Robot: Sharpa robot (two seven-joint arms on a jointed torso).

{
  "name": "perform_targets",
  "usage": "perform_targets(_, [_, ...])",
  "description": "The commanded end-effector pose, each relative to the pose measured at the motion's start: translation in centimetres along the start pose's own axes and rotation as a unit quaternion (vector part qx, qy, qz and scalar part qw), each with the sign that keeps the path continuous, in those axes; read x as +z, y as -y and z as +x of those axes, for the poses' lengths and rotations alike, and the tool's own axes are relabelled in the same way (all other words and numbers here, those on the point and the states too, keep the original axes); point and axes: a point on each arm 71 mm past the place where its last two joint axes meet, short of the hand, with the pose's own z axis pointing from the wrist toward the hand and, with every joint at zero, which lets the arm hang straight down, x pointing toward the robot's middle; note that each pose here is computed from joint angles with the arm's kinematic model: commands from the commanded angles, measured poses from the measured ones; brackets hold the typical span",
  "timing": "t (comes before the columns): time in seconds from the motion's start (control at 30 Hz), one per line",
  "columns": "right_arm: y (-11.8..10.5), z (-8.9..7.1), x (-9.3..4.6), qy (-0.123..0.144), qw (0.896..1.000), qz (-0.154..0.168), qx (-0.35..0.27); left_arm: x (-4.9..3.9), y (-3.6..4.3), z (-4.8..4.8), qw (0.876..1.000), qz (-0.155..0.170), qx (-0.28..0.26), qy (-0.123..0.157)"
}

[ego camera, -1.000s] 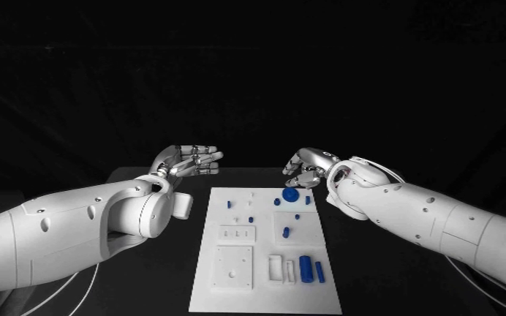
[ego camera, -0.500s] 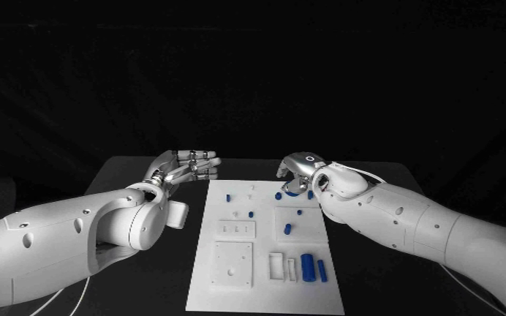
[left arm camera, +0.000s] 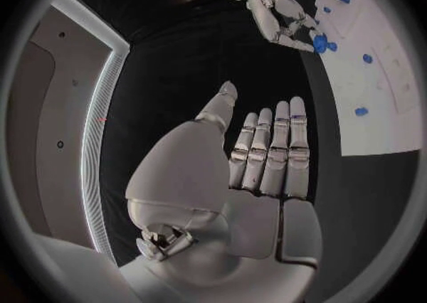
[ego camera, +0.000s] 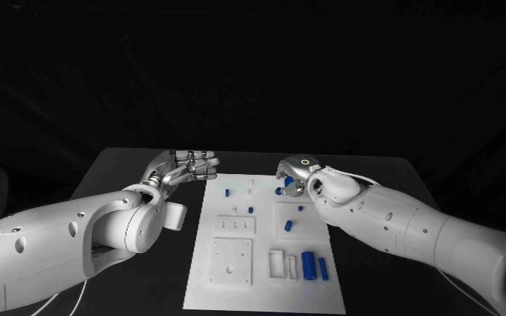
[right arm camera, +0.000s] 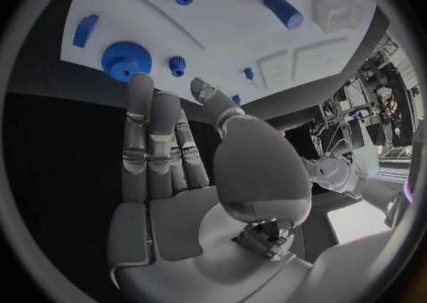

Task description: Assemble the parts on the task board

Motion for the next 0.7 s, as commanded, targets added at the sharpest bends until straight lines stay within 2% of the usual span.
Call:
perform_targets(0.03, [-0.08,0.18,0.02,0.005,1.000,-0.001,-0.017,0.02,0.34,0.30,1.000,0.012,-0.002,-0.012])
perform_targets(0.7, [-0.07,0.63,0.03,0.013,1.000,0.002,-0.026,0.17,0.66,0.27,1.000,0.013,-0.004,-0.014])
